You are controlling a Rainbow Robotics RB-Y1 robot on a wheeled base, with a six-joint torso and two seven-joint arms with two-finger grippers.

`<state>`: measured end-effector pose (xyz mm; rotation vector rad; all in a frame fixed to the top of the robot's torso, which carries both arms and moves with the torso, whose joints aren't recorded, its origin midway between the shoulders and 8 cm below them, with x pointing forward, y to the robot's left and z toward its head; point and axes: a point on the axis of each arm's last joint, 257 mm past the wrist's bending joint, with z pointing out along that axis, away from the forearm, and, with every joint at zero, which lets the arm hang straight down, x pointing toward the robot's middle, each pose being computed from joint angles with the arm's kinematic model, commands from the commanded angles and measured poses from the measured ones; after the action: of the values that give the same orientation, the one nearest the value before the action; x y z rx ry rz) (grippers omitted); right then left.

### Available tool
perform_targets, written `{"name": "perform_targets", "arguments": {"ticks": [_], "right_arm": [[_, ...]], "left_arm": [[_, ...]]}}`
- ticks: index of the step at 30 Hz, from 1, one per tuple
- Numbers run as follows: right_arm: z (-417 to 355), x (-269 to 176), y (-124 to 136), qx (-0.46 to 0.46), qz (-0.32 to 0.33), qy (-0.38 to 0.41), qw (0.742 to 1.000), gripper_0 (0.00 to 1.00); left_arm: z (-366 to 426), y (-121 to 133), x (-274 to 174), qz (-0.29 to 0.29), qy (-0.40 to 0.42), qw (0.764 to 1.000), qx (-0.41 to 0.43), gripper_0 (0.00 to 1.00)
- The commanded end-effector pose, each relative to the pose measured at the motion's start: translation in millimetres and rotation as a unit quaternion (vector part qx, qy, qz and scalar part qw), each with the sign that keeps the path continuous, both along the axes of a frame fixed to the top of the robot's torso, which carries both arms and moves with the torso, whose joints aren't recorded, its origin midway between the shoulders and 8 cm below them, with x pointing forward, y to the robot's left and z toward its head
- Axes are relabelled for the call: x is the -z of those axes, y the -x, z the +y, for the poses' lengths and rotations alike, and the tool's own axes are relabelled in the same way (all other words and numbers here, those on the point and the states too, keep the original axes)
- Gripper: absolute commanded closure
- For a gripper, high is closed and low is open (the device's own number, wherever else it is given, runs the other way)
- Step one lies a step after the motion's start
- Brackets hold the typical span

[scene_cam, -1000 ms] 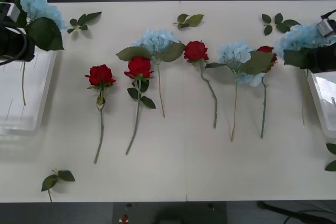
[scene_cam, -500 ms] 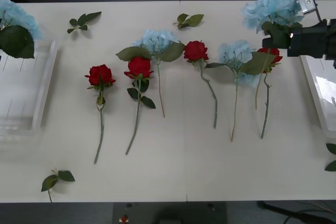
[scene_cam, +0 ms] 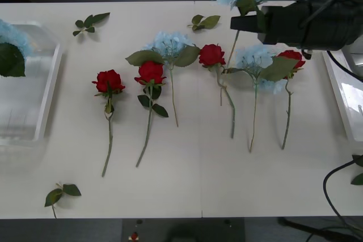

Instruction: Put the red flowers into the right box and the blue flowers into the left box

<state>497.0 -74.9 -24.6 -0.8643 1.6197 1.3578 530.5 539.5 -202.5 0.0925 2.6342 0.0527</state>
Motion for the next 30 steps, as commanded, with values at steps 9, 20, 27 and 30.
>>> {"name": "perform_targets", "arguments": {"ticks": [9,20,27,30], "right_arm": [[128.5,-66.7,11.4,-0.034,-0.033,-0.082,0.995,1.0],[181.0,-80.8,2.0,-0.033,0.002,-0.124,0.992,1.0],[197.0,-90.8,6.9,-0.039,0.003,-0.135,0.99,1.0],[202.8,-94.2,11.1,-0.046,0.0,-0.131,0.99,1.0]], "left_arm": [[5.5,-33.2,-8.0,-0.049,-0.056,0.997,0.009,0.3],[-23.9,-32.2,-15.2,-0.04,-0.029,0.998,0.048,0.0],[-73.1,-28.3,-26.2,-0.037,0.03,0.993,0.107,0.0],[-91.0,-29.3,-36.9,-0.053,0.055,0.987,0.141,0.0]]}}
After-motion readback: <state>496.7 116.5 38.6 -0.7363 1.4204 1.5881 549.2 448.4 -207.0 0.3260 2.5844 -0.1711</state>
